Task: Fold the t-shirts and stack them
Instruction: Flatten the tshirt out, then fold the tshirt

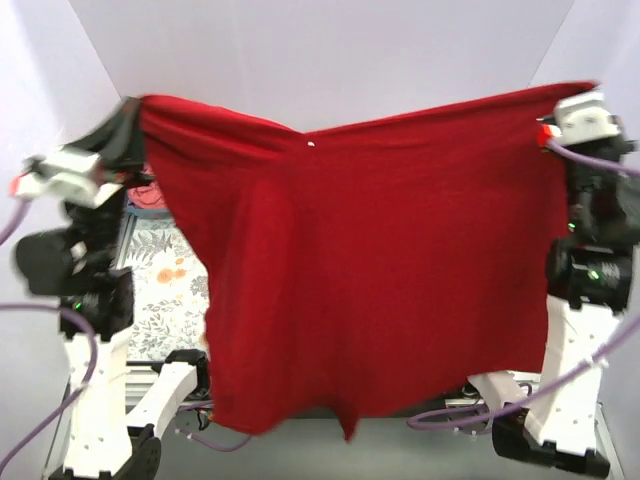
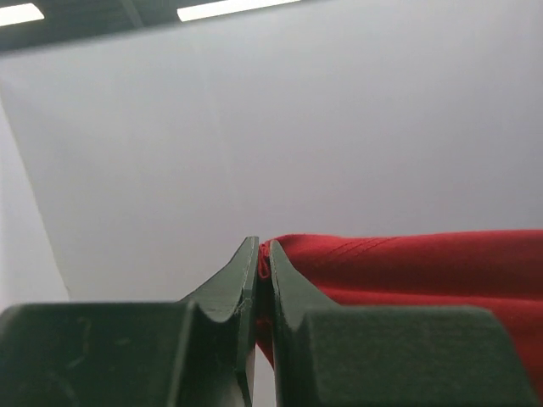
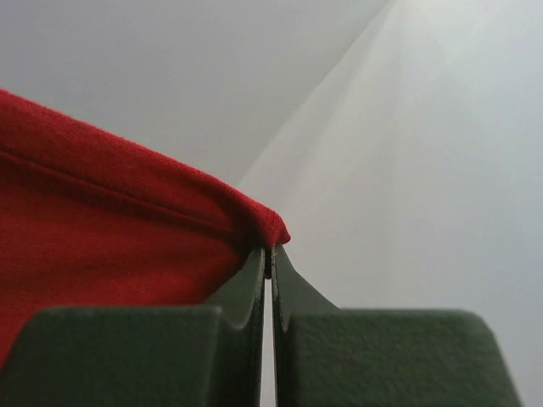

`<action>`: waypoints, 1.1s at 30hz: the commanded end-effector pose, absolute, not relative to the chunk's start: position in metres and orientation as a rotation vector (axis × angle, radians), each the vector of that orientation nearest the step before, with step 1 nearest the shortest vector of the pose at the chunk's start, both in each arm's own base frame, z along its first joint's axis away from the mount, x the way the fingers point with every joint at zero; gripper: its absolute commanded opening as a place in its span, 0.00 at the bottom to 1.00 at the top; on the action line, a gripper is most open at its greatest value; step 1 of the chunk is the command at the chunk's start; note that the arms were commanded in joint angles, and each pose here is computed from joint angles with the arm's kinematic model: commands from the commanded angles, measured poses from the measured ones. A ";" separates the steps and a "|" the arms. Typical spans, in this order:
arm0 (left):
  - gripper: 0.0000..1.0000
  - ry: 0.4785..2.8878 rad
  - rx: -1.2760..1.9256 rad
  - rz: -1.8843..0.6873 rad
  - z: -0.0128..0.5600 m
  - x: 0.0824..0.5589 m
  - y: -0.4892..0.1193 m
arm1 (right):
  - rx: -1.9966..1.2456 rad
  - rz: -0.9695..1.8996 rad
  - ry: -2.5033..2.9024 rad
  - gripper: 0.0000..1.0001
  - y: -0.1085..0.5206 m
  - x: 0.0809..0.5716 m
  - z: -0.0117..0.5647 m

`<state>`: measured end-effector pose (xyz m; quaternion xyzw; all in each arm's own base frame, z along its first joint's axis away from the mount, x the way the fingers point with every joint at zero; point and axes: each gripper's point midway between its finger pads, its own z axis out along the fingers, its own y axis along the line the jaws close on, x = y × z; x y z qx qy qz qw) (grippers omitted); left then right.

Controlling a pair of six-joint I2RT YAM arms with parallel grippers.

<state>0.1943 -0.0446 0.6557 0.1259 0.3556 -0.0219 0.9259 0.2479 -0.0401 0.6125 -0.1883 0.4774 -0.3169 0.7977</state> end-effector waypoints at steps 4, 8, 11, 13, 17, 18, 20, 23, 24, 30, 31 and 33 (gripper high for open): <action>0.00 1.135 0.350 -0.158 0.504 0.304 -0.067 | -0.612 -0.520 1.314 0.01 -0.029 0.331 0.465; 0.00 1.361 0.366 -0.265 0.399 0.360 -0.081 | -0.697 -0.444 1.469 0.01 -0.029 0.369 0.371; 0.00 1.476 0.331 -0.288 0.343 0.408 -0.083 | -0.741 -0.389 1.547 0.01 -0.028 0.401 0.315; 0.00 1.572 0.315 -0.279 0.295 0.450 -0.083 | -0.747 -0.391 1.564 0.01 -0.030 0.422 0.297; 0.00 1.678 0.326 -0.226 0.233 0.520 -0.083 | -0.764 -0.319 1.717 0.01 -0.031 0.487 0.230; 0.00 1.637 0.315 -0.209 0.247 0.539 -0.083 | -0.764 -0.311 1.735 0.01 -0.031 0.498 0.222; 0.00 1.705 0.313 -0.202 0.205 0.569 -0.083 | -0.777 -0.308 1.767 0.01 -0.030 0.528 0.203; 0.00 1.659 0.311 -0.194 0.212 0.608 -0.087 | -0.785 -0.343 1.812 0.01 -0.031 0.560 0.173; 0.00 1.701 0.300 -0.179 0.181 0.622 -0.085 | -0.769 -0.375 1.776 0.01 -0.033 0.577 0.189; 0.00 1.711 0.264 -0.158 0.142 0.682 -0.085 | -0.732 -0.483 1.802 0.01 -0.048 0.634 0.164; 0.00 1.710 0.260 -0.159 0.139 0.686 -0.085 | -0.739 -0.487 1.799 0.01 -0.047 0.639 0.161; 0.00 1.691 0.268 -0.164 0.141 0.693 -0.088 | -0.754 -0.480 1.814 0.01 -0.045 0.647 0.144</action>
